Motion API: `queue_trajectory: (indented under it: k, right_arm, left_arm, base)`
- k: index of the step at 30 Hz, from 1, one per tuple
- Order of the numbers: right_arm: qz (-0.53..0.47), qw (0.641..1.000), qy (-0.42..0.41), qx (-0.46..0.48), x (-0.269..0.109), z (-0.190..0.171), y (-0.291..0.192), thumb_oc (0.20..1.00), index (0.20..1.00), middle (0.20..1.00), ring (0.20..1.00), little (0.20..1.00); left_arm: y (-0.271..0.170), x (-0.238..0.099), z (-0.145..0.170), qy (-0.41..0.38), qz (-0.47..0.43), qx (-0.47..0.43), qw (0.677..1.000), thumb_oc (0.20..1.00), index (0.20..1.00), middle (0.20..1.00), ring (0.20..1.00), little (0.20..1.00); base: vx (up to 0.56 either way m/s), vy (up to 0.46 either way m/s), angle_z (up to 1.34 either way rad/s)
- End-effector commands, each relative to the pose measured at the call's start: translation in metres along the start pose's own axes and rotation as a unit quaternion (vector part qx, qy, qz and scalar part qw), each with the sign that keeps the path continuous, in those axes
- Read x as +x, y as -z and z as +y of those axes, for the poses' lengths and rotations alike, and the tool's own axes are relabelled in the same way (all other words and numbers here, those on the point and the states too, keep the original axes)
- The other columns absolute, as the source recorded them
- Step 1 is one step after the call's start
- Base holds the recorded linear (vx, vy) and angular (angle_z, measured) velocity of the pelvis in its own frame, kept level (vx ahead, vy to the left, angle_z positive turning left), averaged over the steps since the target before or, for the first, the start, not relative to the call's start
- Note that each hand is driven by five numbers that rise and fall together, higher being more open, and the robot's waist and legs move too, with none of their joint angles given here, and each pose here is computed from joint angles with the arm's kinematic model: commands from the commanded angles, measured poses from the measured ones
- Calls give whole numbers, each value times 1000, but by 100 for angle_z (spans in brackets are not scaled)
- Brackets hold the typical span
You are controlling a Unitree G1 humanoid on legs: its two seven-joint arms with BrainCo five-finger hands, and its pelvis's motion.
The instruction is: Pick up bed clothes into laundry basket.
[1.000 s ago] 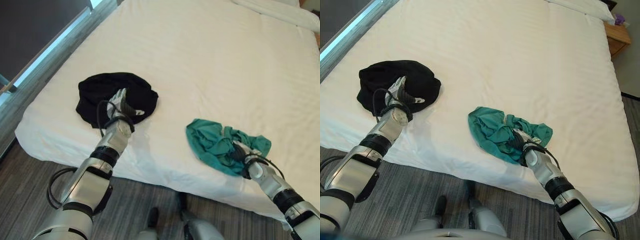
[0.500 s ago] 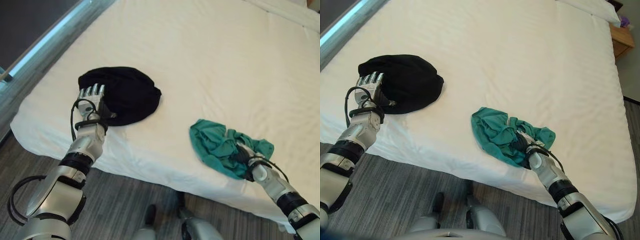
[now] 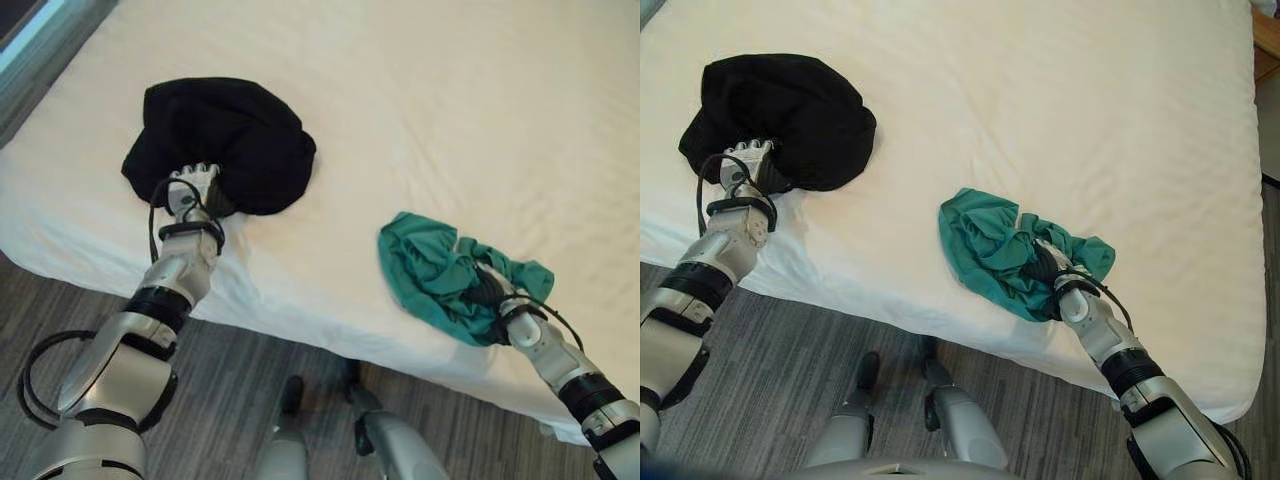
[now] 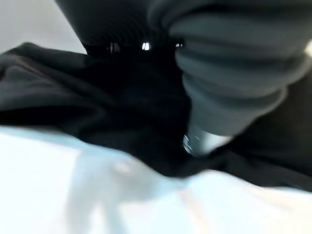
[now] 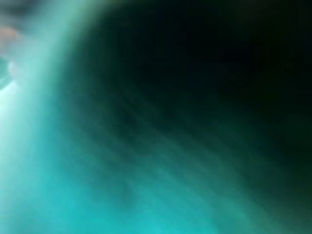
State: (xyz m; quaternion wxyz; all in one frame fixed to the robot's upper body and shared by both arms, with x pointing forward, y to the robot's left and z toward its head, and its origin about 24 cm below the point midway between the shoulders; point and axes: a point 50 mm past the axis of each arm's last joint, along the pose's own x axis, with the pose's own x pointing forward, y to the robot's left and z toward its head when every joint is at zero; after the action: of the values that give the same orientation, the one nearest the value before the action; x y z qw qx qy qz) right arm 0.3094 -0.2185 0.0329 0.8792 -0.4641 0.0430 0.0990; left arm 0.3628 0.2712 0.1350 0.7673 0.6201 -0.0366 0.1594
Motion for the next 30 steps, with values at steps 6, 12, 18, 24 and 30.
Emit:
queue_trajectory:
  k: [6,12,18,24,30]
  right_arm:
    - [86,909,-34,406,-78,56,40,200,200,200,200,200]
    - [-18,851,-5,525,-89,40,6,200,200,200,200,200]
    - [-19,831,3,556,-96,44,1,200,200,200,200,200]
    - [55,821,229,520,-107,-14,58,200,200,200,200,200]
    - [-7,823,250,510,-86,-38,40,200,200,200,200,200]
  left_arm:
    - [26,-143,-100,193,152,-516,821,200,200,200,200,200]
    - [25,-184,-87,195,141,-589,771,200,200,200,200,200]
    - [1,-200,-95,208,145,-651,716,200,200,200,200,200]
    - [40,-170,-57,73,147,-603,781,200,200,200,200,200]
    - [40,-145,-26,-18,107,-605,789,200,200,200,200,200]
  base:
    - [81,46,-7]
    - [45,9,10]
    - [30,-13,7]
    - [21,-21,-3]
    - [-76,12,-61]
